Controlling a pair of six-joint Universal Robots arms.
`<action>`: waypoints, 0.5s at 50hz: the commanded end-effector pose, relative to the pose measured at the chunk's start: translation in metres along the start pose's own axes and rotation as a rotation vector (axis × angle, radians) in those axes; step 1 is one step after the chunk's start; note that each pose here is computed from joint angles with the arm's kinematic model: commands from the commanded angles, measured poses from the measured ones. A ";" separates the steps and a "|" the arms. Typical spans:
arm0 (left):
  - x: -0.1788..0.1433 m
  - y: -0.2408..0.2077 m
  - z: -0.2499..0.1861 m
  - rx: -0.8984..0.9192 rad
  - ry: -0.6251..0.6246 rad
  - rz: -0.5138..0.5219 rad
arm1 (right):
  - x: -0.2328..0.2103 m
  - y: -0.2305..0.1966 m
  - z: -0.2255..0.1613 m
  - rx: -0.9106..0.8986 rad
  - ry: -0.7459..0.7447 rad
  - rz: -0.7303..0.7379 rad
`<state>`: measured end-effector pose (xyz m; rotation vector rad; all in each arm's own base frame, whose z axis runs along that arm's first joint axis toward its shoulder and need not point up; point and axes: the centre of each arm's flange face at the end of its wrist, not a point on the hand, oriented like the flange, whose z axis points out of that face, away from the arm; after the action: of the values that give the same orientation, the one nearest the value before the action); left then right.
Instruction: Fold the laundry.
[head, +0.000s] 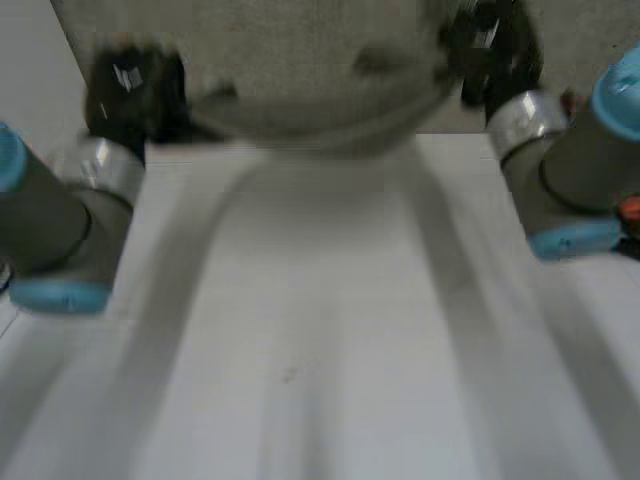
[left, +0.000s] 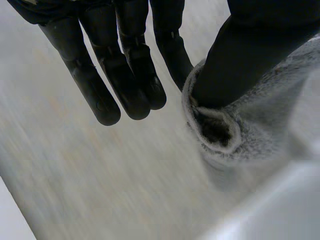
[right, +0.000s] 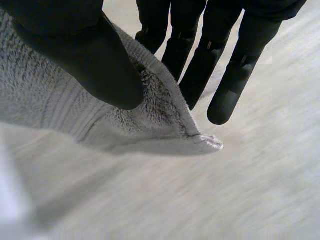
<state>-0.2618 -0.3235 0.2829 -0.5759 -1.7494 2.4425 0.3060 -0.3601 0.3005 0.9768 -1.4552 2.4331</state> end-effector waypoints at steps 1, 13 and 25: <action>0.029 0.075 -0.076 -0.346 0.109 -0.006 | -0.056 0.067 -0.060 -0.368 -0.291 0.046; 0.038 0.047 -0.126 -0.419 0.214 -0.008 | -0.082 0.094 -0.113 -0.528 -0.425 0.071; 0.015 0.037 -0.092 -0.240 0.459 0.109 | -0.083 0.085 -0.124 -0.498 -0.482 0.099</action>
<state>-0.2428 -0.2275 0.2104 -0.9374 -2.0477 1.9440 0.2780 -0.2892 0.1485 1.4155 -2.1542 1.7894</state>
